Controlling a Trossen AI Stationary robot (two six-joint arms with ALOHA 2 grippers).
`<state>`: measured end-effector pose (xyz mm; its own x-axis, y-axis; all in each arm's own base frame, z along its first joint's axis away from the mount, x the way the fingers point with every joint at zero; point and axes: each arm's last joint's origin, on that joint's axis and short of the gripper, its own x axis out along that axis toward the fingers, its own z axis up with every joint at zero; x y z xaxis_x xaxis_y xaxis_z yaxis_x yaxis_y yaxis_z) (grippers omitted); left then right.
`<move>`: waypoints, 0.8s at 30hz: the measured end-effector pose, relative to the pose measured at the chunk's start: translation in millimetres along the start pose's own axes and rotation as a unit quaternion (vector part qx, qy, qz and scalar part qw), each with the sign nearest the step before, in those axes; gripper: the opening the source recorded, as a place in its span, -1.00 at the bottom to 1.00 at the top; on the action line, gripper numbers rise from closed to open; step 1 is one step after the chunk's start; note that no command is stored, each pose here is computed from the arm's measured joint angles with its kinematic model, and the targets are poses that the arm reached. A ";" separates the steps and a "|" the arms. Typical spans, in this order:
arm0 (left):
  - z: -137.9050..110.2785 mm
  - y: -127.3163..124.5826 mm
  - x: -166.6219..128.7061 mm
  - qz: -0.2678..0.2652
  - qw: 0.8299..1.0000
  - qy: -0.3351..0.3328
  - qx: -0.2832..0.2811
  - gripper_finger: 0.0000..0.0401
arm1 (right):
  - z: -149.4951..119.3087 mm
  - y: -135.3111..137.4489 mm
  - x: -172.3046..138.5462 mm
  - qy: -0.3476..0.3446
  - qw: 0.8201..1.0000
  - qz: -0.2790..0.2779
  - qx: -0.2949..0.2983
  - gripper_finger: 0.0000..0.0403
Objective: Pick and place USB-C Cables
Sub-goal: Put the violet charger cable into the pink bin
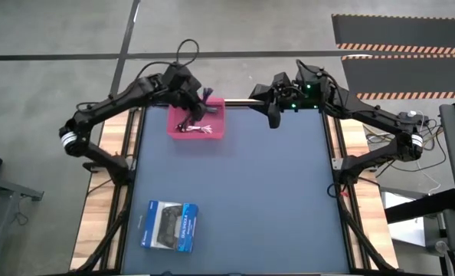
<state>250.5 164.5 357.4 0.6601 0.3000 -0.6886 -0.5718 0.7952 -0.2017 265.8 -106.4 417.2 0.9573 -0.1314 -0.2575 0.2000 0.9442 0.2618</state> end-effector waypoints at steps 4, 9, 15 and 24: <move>9.6 1.4 17.4 0.009 0.997 0.070 0.036 -0.93 | -0.2 0.0 0.0 0.001 1.000 0.000 0.003 -0.12; 12.2 12.6 49.4 0.015 0.982 0.158 0.103 -0.93 | -0.2 -0.1 0.0 0.001 1.000 0.000 0.003 -0.12; 6.1 39.2 80.5 0.028 0.975 0.202 0.090 -0.93 | -0.5 0.0 0.1 0.002 1.000 -0.001 0.007 -0.12; -4.9 63.5 104.9 -0.004 0.940 0.244 0.238 -0.93 | -0.7 -0.1 0.1 0.003 1.000 -0.001 0.007 -0.12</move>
<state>281.0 243.9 268.9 0.2942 0.1073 -0.9497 -0.2086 0.9769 0.0458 265.7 -106.3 416.5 0.9558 -0.1311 -0.2633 0.2047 0.9394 0.2752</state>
